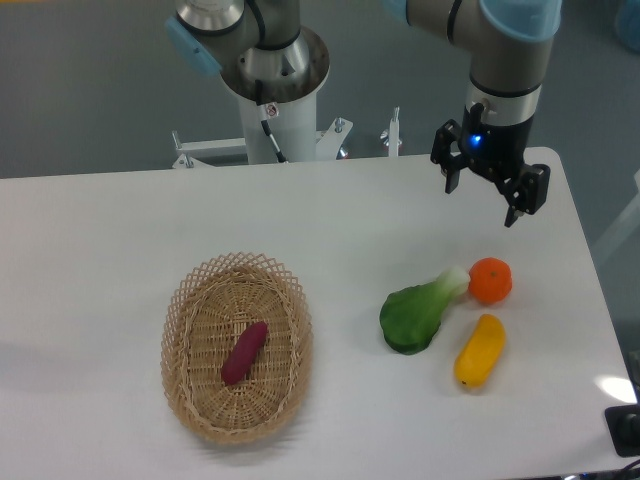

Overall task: Pick up the sweet potato from the basket
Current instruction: 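Move the open gripper over the wicker basket above the purple sweet potato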

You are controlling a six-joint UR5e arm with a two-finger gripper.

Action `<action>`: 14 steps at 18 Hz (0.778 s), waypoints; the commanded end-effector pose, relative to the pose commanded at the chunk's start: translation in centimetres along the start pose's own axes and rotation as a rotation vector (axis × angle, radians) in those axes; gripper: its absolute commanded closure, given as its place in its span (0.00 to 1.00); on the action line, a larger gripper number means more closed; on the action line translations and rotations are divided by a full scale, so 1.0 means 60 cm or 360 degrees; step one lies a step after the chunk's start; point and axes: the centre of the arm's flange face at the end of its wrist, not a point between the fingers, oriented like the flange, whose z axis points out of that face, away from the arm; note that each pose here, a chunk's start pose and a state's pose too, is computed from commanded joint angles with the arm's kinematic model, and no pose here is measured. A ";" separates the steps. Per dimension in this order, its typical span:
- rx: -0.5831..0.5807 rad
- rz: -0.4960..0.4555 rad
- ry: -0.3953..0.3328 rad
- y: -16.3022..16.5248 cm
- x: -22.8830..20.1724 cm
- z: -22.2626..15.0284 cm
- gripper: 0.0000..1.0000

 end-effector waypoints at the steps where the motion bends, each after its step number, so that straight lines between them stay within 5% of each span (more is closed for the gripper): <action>1: 0.0003 0.0015 -0.0006 -0.009 0.001 -0.002 0.00; 10: 0.0087 -0.0010 0.0033 -0.035 0.033 0.016 0.00; 14: 0.0123 -0.0284 0.0025 -0.061 0.056 0.020 0.00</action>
